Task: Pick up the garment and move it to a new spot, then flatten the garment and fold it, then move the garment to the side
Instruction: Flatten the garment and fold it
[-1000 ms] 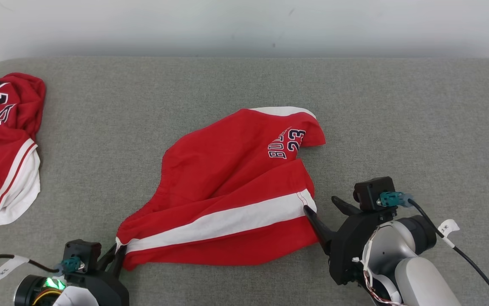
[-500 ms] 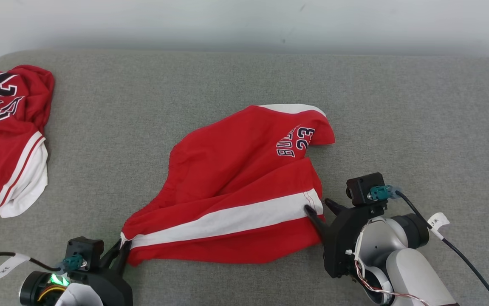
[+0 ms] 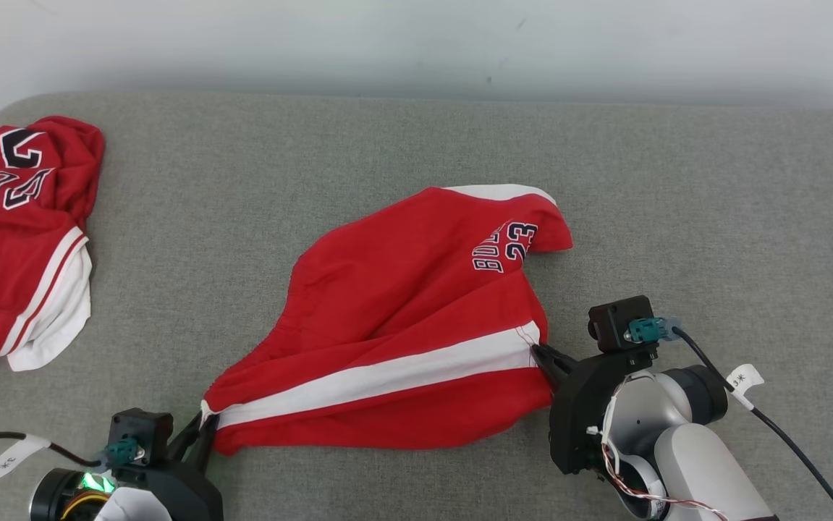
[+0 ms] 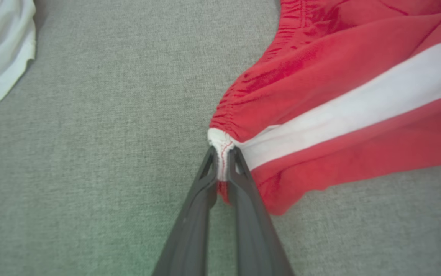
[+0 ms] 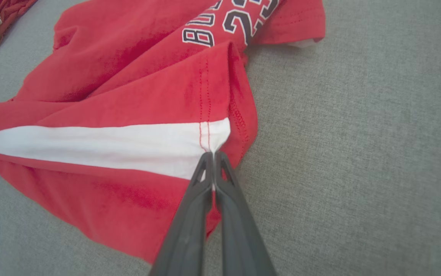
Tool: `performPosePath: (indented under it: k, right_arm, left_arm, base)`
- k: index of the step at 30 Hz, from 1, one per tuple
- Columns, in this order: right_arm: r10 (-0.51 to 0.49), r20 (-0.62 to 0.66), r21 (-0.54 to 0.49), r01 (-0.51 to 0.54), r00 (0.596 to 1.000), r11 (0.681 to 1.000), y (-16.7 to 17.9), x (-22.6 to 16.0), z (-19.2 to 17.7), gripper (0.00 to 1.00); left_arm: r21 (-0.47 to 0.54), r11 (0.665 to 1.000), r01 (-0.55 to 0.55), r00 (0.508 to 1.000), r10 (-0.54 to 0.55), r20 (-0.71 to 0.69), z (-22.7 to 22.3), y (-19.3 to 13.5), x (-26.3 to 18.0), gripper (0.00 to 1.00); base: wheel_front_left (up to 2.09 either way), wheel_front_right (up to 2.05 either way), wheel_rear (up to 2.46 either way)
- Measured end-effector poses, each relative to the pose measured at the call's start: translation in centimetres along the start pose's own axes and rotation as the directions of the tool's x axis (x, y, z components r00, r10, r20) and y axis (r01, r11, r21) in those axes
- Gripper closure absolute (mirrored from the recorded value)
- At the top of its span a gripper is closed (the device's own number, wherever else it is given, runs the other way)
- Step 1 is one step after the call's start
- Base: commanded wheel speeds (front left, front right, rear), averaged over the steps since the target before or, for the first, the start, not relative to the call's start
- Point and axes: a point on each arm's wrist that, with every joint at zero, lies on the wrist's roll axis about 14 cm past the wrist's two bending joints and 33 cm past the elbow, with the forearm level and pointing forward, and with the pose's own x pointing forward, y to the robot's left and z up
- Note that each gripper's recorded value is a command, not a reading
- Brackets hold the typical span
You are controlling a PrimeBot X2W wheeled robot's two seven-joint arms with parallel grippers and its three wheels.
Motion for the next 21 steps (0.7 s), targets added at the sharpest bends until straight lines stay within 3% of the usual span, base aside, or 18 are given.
performPosePath:
  k: [7,10,17,21]
  right_arm:
    - [-0.014,0.112,-0.003,0.014,0.994,1.0,-0.2,-1.3,2.7,1.0]
    - [-0.027,0.194,0.014,0.024,0.981,1.0,-0.7,-2.3,4.7,1.0]
    - [-0.076,0.406,0.039,0.066,0.911,0.997,-2.6,-5.7,9.6,1.0]
    - [-0.097,0.506,0.034,0.093,0.857,0.995,-4.1,-8.4,12.4,1.0]
  left_arm:
    - [-0.063,0.998,-0.018,0.989,0.028,0.147,3.5,0.4,-0.5,1.0]
    - [-0.159,0.987,0.0,0.962,0.043,0.27,6.3,0.2,-1.1,1.0]
    - [-0.286,0.939,0.193,0.874,-0.032,0.484,12.8,-3.1,-2.3,1.0]
    - [-0.332,0.881,0.338,0.803,-0.087,0.589,16.8,-5.4,-3.1,1.0]
  base:
    - [0.0,0.0,0.0]
    - [0.0,0.0,0.0]
    - [0.0,0.0,0.0]
    - [0.0,0.0,0.0]
